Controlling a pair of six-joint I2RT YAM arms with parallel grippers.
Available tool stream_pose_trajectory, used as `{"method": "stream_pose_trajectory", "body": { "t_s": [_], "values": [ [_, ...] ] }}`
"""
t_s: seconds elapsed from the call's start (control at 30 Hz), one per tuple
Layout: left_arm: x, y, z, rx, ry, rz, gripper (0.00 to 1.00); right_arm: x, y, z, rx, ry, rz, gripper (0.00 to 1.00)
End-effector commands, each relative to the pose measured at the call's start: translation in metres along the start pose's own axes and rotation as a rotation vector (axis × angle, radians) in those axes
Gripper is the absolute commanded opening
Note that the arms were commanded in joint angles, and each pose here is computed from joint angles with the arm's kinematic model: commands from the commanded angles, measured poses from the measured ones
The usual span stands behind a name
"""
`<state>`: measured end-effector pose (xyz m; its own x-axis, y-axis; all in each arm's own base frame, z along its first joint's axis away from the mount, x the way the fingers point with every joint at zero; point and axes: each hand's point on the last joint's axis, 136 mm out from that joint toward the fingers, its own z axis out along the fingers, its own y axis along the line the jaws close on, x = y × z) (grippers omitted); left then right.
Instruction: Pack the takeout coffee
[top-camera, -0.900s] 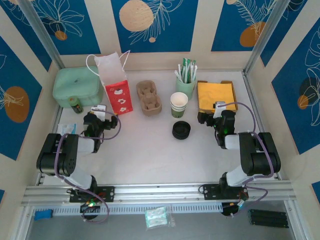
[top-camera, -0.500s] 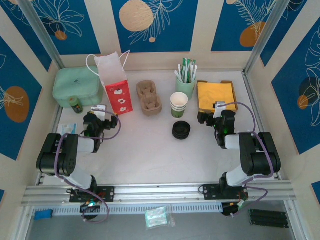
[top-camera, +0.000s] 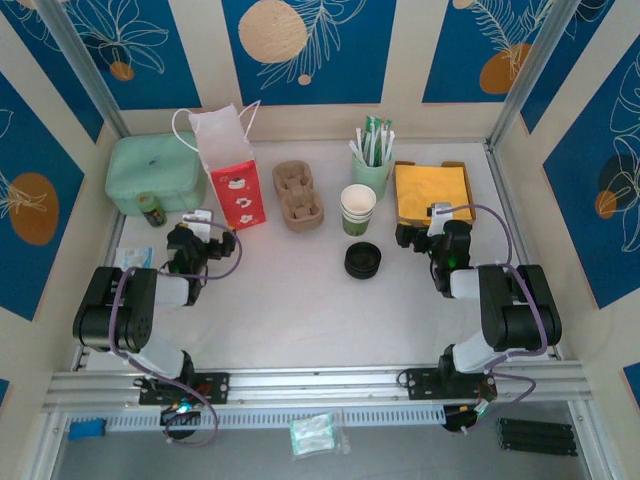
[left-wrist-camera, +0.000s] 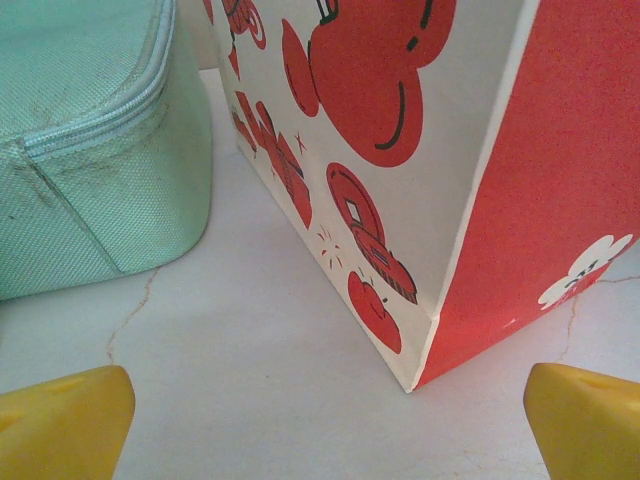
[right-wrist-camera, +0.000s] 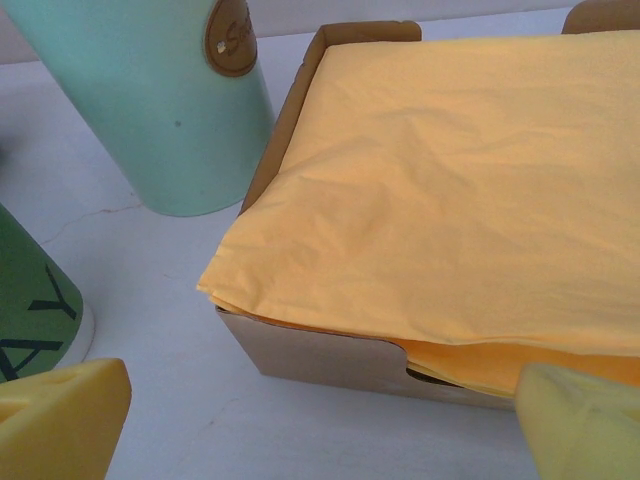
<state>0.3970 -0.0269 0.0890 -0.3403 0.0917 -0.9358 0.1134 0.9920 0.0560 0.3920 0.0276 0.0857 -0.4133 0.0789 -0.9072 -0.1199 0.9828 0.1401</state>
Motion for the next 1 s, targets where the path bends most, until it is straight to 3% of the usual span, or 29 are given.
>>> {"method": "stream_pose_trajectory", "body": {
  "t_s": [0.0,0.17,0.3,0.53,0.67,0.8,0.97],
  "values": [
    [-0.001,-0.001,0.0,0.015,-0.01,-0.012,0.99,-0.008,0.002,0.001,-0.023,-0.021,0.003,0.99],
    [-0.007,-0.003,-0.003,0.028,-0.017,-0.007,0.99,-0.018,0.002,-0.003,-0.01,-0.037,0.001,0.99],
    [-0.024,0.001,-0.007,0.01,0.014,-0.012,0.99,-0.036,-0.002,-0.008,0.051,0.055,0.047,0.99],
    [-0.055,0.012,-0.032,-0.044,0.012,-0.057,0.99,-0.055,-0.017,-0.03,0.163,0.188,0.416,0.99],
    [-0.078,0.016,-0.06,-0.067,0.002,-0.133,1.0,-0.08,0.007,-0.042,0.025,0.231,0.477,0.99],
    [-0.11,0.0,-0.093,0.032,-0.043,-0.184,0.99,-0.113,0.05,-0.061,-0.162,0.257,0.419,0.99],
    [-0.151,-0.024,-0.134,0.184,-0.102,-0.258,0.99,-0.135,0.088,-0.073,-0.211,0.37,0.347,0.96]
  ]
}}
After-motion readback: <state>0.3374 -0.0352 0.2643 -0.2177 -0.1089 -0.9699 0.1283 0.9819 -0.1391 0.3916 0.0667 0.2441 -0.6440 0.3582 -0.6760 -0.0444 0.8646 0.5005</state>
